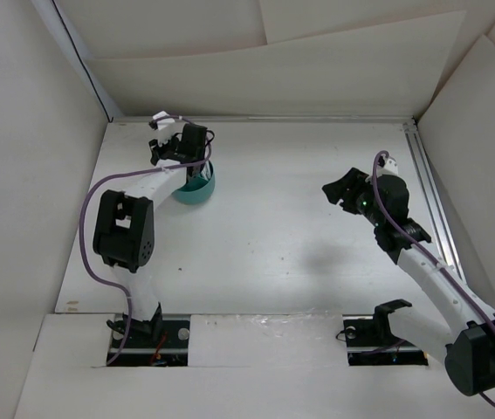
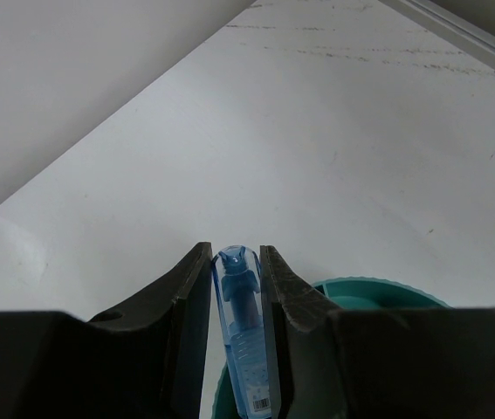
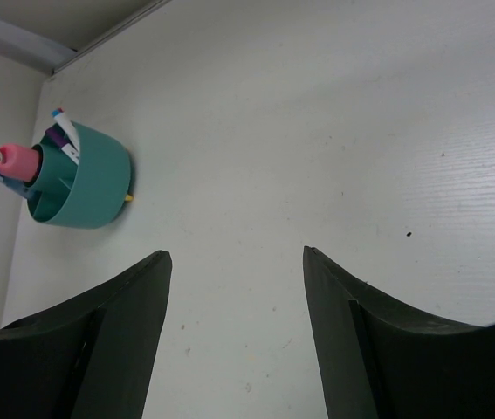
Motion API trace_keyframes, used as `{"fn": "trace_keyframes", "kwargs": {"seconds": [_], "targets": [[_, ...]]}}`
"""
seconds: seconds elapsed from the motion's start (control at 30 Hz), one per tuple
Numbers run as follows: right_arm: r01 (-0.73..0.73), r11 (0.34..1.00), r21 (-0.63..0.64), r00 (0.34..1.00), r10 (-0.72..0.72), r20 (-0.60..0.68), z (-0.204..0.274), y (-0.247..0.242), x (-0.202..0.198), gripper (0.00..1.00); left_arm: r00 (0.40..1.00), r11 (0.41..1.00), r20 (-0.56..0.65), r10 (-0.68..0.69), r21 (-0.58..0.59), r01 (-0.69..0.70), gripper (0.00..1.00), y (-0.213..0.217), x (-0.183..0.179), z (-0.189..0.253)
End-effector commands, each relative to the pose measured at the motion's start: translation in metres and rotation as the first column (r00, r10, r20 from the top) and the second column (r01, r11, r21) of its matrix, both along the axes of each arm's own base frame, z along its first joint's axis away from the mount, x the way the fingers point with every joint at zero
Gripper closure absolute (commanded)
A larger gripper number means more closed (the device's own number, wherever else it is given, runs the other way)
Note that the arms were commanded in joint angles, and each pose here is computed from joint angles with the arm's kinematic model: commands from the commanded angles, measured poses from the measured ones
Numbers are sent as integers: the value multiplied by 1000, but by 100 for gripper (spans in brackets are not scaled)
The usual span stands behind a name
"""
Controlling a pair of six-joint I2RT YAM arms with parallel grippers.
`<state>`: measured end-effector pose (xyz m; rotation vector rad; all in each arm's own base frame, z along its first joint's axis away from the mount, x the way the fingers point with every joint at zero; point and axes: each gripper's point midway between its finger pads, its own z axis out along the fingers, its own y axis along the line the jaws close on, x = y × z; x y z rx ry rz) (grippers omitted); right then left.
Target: Sort the stationery into containers
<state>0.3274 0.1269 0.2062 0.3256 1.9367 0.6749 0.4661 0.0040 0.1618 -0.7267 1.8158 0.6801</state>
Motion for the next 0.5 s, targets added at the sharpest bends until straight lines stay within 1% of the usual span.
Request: {"fn": "trace_keyframes", "kwargs": {"seconds": [0.0,0.1,0.2,0.27,0.47], "targets": [[1,1000,8,996,-1,89,23,1,5,32,998,999,47,43,15,-43,88,6,4,20],[1,1000,8,996,-1,89,23,1,5,32,998,999,47,34,15,-34,85,2,4,22],[-8,1000,11,996,7,89,23,3,4,32,999,1000,47,24,15,-25,75,-3,4,22],[-8,1000,13,995,7,98,26,3,3,32,998,1000,56,24,12,-25,71,-2,4,26],[-8,1000,13,995,7,98,26,3,3,32,997,1000,69,21,-2,-21,70,-4,4,29]]}}
